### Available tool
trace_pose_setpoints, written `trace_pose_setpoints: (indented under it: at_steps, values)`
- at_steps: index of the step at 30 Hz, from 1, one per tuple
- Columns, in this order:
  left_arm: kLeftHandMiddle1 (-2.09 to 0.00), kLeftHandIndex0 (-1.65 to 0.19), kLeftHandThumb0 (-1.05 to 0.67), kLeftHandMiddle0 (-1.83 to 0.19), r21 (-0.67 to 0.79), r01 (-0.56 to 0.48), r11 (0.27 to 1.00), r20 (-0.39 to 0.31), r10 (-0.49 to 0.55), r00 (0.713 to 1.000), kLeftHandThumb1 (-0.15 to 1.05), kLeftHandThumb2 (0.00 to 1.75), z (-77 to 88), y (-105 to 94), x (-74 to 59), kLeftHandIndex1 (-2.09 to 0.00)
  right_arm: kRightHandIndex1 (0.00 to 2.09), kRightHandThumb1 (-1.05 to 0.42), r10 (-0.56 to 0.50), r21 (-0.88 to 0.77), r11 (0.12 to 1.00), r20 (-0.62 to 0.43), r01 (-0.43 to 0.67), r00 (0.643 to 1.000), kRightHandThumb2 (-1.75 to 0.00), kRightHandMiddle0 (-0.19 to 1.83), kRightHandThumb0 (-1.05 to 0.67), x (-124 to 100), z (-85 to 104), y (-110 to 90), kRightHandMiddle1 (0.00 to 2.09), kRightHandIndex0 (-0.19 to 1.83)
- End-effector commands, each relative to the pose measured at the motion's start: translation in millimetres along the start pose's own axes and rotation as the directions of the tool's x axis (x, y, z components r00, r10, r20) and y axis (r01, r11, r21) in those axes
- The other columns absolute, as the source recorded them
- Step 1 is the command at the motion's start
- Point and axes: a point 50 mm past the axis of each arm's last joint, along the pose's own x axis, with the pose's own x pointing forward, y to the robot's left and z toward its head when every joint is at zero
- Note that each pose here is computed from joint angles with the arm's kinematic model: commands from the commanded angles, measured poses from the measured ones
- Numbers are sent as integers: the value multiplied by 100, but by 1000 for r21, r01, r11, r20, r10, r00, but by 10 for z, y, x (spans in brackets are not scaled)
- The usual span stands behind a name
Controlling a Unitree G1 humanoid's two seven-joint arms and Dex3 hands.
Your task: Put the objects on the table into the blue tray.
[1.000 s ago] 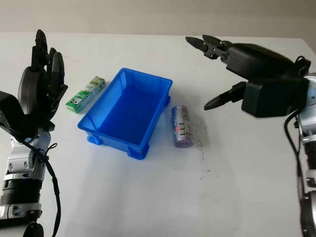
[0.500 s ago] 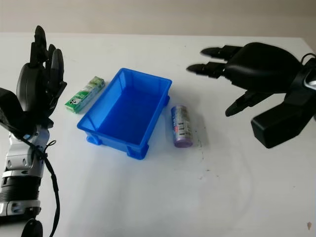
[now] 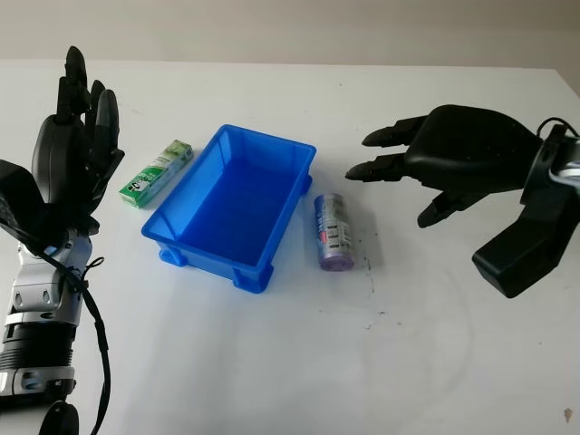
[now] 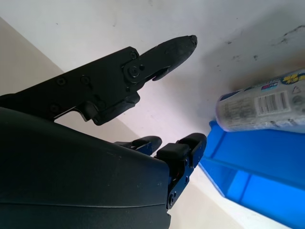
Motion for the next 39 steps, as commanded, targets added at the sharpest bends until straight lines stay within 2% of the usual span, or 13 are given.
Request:
trace_pose_setpoints:
  at_steps: [1,10,31,39]
  values:
    - [-5,19,-75,18,5,-7,1000,20,7,1000,105,53,34,17,30,-2,10,-84,-14,-30,999,13,14,1000,-5,53,-47,-15,-13,-53,10,49]
    - [-5,19,-75,18,18,15,1000,20,-15,1000,105,54,31,1,27,-2,9,-79,-55,-4,998,42,55,998,-5,56,-43,68,34,32,8,52]
    - [-5,19,-75,19,20,-3,1000,22,3,1000,105,54,33,6,22,0,7,-78,-160,30,987,105,158,981,-5,58,-47,246,129,-36,8,54]
    - [-5,19,-75,19,24,-8,1000,25,8,1000,105,54,40,3,19,0,7,-77,-137,38,990,139,133,981,-5,57,-47,261,179,3,8,54]
